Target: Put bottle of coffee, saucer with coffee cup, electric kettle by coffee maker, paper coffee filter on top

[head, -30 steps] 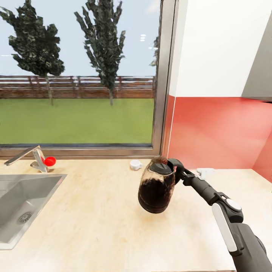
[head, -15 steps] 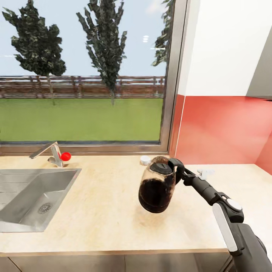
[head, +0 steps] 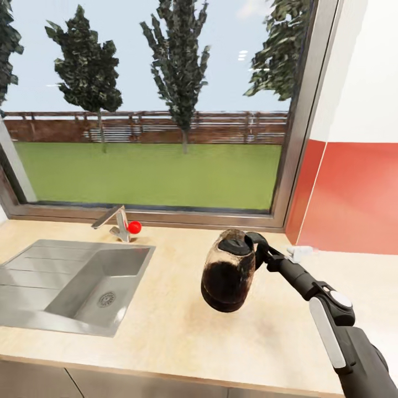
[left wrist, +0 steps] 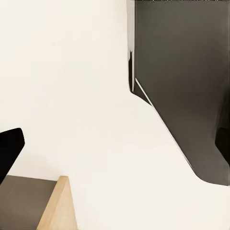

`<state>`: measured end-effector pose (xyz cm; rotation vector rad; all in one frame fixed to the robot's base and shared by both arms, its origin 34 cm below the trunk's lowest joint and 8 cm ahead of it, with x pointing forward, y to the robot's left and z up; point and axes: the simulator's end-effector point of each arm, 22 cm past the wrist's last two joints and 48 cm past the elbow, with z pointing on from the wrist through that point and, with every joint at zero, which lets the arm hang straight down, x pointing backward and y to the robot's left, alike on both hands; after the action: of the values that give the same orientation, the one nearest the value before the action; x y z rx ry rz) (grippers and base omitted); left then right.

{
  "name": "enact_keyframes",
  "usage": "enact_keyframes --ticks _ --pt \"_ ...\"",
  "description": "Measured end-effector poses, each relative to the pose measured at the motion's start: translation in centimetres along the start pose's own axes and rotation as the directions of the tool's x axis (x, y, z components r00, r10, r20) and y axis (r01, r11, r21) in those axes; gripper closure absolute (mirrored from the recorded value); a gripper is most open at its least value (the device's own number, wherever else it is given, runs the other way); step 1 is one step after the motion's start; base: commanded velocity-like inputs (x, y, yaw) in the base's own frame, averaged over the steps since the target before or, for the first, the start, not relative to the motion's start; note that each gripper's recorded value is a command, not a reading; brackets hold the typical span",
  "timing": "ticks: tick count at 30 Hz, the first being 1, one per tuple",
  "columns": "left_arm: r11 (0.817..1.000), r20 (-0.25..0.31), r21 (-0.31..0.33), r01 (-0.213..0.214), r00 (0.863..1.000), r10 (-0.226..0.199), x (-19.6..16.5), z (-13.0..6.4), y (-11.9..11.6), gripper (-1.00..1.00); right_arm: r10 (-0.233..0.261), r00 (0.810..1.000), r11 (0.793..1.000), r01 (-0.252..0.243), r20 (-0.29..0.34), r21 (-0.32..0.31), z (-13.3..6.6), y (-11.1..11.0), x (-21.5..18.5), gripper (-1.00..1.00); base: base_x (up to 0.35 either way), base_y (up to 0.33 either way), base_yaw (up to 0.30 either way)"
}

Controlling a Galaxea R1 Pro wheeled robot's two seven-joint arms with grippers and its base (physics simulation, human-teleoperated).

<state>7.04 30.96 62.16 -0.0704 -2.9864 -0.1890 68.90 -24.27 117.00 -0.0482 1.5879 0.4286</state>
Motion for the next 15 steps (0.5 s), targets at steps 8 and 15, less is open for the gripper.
enact_keyframes --ticks 8,15 --pt "1.0 0.005 0.0 0.002 1.0 -0.002 -0.14 0.0 0.0 -1.0 -0.001 1.0 1.0 0.001 0.002 -0.002 -0.03 0.1 -0.13 1.0 0.183 0.298 0.273" --pt "1.0 0.006 0.0 0.002 1.0 -0.002 -0.2 -0.01 0.0 -1.0 -0.002 1.0 1.0 0.002 0.003 -0.002 -0.05 0.13 -0.17 1.0 0.184 0.297 0.062"
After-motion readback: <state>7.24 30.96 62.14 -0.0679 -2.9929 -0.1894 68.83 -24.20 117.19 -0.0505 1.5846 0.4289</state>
